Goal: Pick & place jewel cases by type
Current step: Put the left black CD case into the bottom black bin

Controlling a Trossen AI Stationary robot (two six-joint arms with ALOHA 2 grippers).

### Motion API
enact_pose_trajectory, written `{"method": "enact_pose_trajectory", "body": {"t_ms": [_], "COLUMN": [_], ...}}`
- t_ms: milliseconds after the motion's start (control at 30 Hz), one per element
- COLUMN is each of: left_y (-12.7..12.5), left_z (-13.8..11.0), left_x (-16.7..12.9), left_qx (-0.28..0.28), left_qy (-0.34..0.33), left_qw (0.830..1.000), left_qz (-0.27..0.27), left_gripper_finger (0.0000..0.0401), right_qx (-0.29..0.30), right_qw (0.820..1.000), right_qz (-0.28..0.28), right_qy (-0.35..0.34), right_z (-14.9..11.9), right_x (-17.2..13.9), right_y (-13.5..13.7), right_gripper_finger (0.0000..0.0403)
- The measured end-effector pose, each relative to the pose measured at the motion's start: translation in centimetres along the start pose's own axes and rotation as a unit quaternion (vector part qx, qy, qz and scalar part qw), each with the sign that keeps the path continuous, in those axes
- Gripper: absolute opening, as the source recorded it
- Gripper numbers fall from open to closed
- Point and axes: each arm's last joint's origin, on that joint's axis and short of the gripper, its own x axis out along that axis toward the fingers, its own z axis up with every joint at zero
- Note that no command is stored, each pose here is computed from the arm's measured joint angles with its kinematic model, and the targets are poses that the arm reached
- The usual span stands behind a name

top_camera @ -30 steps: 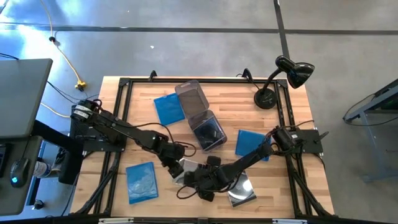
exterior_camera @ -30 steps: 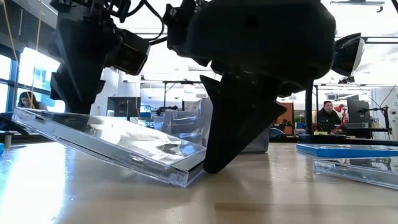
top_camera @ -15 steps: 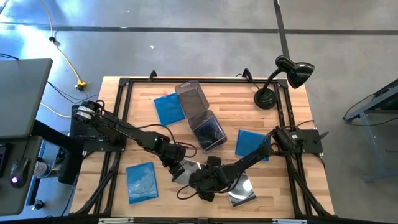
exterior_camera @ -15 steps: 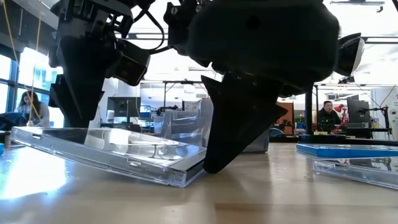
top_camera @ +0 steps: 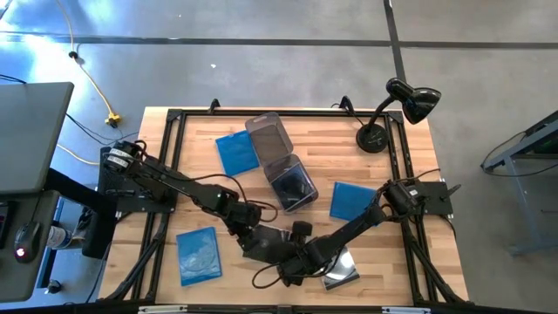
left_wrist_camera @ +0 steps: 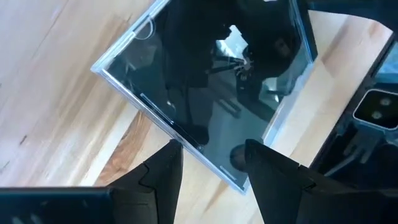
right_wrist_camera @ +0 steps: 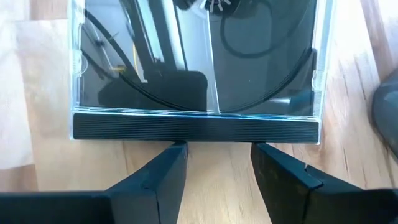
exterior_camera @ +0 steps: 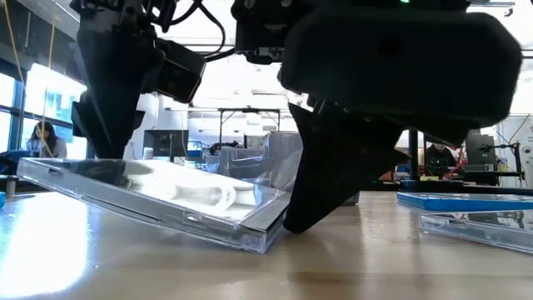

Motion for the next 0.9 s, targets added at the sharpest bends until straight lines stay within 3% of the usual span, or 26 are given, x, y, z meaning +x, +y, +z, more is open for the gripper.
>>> {"method": "enact_pose_trajectory", "body": {"t_ms": [900], "left_y": [0.0], "left_z": [0.2], "left_x": [-0.1], "left_qx": [0.012], "left_qy": [-0.019], "left_qw": [1.0], "left_qz": [0.016], "left_gripper_finger": [0.0168], "right_qx": [-0.015], "right_qw": [0.999], "right_qz": [-0.029], "right_qy": [-0.029], "right_z": [0.2], "right_x": [-1.4], "right_y": [0.0], "right_gripper_finger": [0.017]}}
